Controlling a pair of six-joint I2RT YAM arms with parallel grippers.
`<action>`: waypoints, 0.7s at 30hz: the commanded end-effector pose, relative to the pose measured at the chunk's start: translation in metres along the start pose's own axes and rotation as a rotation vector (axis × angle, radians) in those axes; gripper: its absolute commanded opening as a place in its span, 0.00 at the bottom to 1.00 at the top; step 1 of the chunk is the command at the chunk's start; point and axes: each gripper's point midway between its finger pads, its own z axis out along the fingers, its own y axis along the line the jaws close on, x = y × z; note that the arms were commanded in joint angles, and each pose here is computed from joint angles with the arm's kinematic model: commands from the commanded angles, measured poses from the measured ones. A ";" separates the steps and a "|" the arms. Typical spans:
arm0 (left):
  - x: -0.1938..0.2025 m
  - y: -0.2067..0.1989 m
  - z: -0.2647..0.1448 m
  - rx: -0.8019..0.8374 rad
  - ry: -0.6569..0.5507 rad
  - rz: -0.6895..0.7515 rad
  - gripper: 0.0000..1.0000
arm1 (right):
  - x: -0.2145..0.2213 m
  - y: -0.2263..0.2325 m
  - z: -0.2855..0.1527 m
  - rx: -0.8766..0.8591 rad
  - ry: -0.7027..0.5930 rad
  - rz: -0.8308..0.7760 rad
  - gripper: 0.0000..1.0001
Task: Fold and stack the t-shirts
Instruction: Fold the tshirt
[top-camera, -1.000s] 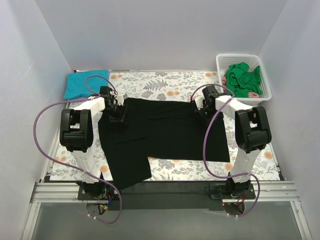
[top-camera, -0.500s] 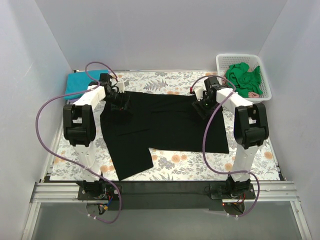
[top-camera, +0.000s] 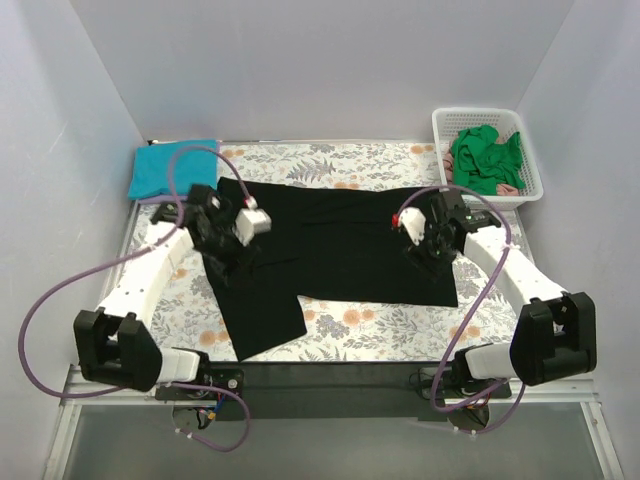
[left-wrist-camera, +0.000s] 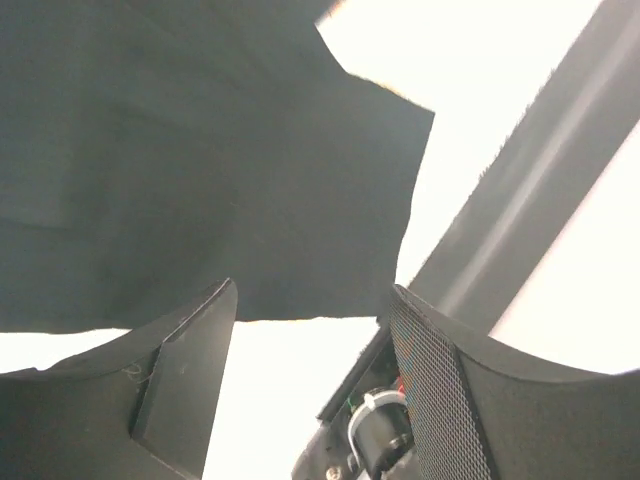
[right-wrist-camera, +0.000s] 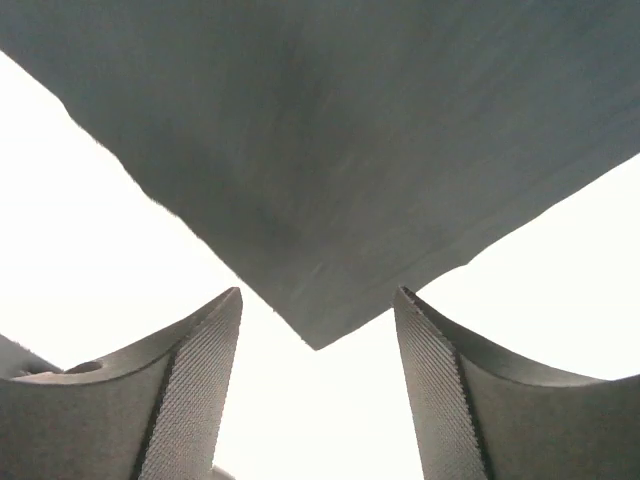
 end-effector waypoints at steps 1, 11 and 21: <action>0.080 -0.028 0.021 -0.017 0.287 0.165 0.61 | 0.057 0.012 0.008 -0.002 0.178 -0.053 0.67; 0.115 -0.048 0.041 -0.014 0.504 0.324 0.61 | 0.125 0.028 0.015 0.017 0.334 -0.155 0.66; 0.159 -0.086 0.043 0.007 0.724 0.380 0.61 | 0.130 0.012 0.044 0.071 0.356 -0.175 0.58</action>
